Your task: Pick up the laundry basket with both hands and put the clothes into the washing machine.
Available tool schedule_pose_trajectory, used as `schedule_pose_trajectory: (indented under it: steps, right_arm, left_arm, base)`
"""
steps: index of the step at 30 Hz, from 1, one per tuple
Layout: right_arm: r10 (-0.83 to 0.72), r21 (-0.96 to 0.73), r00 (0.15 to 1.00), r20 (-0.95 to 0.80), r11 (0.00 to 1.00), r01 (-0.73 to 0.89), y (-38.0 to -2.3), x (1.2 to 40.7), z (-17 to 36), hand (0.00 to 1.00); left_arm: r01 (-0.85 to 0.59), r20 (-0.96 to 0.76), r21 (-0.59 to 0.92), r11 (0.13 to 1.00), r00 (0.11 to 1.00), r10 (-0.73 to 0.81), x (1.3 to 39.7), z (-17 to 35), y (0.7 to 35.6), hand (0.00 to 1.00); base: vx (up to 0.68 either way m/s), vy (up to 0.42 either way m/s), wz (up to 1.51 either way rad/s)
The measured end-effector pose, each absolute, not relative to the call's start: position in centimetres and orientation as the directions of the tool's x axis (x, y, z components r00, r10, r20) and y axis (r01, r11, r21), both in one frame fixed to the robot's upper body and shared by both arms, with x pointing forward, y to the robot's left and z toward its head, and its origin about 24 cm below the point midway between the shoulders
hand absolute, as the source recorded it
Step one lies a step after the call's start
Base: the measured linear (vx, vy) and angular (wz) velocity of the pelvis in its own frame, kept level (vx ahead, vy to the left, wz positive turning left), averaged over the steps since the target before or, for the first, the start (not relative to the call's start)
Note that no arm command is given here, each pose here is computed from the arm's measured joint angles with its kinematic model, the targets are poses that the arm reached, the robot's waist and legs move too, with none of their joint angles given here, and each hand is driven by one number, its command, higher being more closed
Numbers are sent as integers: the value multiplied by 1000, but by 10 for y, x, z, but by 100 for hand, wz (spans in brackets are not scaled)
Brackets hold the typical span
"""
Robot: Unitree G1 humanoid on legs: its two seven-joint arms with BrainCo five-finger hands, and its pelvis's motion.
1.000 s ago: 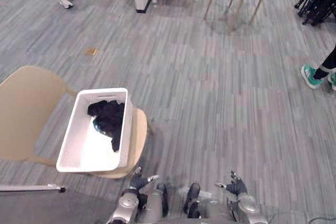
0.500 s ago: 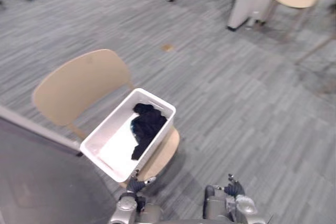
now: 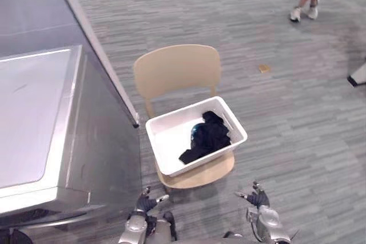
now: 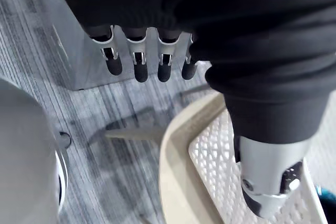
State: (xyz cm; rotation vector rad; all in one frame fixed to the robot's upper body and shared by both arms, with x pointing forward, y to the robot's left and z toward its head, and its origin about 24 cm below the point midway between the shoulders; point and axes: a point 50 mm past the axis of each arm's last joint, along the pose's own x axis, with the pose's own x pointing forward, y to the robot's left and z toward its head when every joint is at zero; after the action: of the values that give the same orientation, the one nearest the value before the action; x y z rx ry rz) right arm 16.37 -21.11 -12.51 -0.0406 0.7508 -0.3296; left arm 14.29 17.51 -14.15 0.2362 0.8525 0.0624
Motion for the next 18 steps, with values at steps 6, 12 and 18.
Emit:
schedule_pose_trajectory:
  steps: [6, 12, 18]
  right_arm:
    - [-332, -238, 798, -502, 941, 242, -219, 179, -94, 0]
    - [-390, -391, 884, -259, 879, 273, -247, 187, -44, 0]
    - [-302, -507, 930, -208, 847, 161, -253, 194, -28, 0]
  left_arm:
    - [39, -751, 285, 958, 630, 198, 129, -144, 198, 0]
    - [39, -756, 283, 958, 624, 198, 127, -145, 197, 0]
    - [46, -772, 259, 965, 610, 178, 119, -148, 189, 0]
  base:
    - [115, 120, 72]
    - [134, -97, 56]
    - [93, -158, 17]
